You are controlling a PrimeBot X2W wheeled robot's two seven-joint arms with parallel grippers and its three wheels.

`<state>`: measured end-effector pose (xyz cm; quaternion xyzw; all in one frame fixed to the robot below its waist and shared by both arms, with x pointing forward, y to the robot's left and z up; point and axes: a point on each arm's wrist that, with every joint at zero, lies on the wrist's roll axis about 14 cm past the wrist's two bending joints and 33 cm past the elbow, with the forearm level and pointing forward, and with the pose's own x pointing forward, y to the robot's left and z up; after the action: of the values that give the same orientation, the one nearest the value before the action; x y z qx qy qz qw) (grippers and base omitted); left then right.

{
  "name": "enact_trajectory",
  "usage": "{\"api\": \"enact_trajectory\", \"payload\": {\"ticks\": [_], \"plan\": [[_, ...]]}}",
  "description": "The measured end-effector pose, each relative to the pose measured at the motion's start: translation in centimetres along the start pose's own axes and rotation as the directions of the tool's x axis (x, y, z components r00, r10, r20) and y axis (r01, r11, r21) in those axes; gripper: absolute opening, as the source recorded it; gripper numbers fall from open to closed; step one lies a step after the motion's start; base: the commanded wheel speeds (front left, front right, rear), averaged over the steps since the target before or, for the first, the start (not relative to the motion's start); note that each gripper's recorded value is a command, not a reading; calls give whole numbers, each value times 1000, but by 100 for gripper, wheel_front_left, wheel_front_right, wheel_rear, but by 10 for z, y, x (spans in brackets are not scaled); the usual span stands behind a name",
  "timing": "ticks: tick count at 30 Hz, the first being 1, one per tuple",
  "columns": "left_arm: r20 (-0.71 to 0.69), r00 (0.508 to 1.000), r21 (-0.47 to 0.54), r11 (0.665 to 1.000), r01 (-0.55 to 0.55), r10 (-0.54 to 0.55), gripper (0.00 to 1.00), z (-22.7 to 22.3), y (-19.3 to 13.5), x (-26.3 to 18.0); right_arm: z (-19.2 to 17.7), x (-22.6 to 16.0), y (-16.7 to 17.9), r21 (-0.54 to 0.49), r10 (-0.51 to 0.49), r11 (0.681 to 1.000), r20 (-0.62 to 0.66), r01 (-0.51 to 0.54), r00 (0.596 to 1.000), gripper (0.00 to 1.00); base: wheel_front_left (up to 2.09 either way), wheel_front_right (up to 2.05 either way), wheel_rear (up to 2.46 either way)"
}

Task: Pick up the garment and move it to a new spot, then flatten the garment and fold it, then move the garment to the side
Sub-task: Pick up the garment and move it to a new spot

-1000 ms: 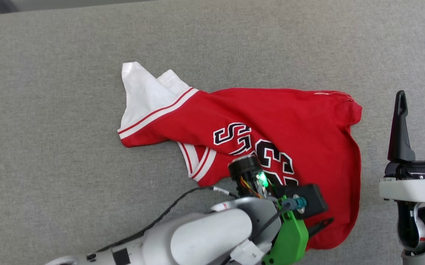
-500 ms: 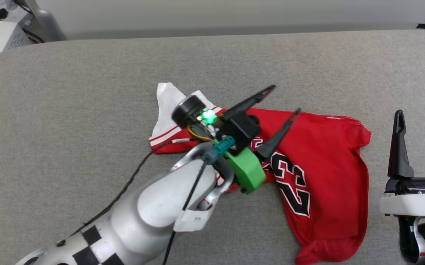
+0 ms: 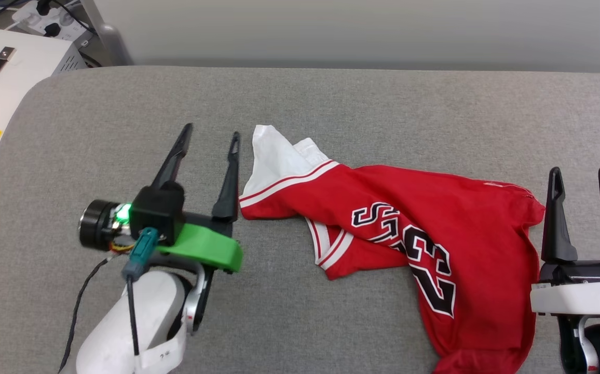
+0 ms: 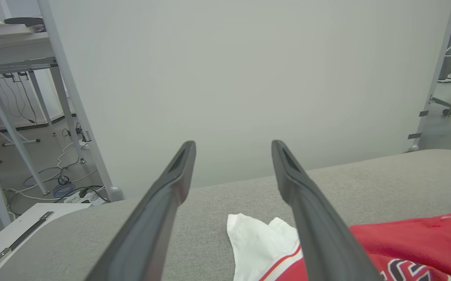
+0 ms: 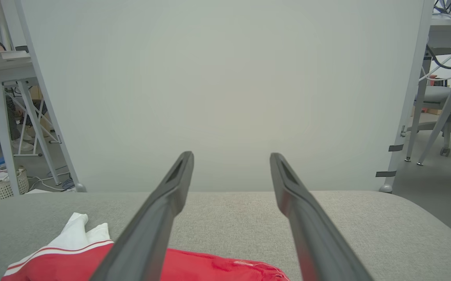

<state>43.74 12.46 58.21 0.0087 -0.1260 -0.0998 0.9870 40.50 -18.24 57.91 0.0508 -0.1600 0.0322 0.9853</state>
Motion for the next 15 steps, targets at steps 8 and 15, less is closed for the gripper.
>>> {"api": "enact_trajectory", "payload": {"ticks": [8,15], "plan": [[-51,972,44,972,-229,231,100,-16,55,-48,-3,-2,17,-4,49,999,-14,-49,999,100,0,0,0],[-108,956,32,962,-270,272,100,-31,59,-85,-22,-20,31,6,87,996,-92,-87,992,100,0,0,0]]}}
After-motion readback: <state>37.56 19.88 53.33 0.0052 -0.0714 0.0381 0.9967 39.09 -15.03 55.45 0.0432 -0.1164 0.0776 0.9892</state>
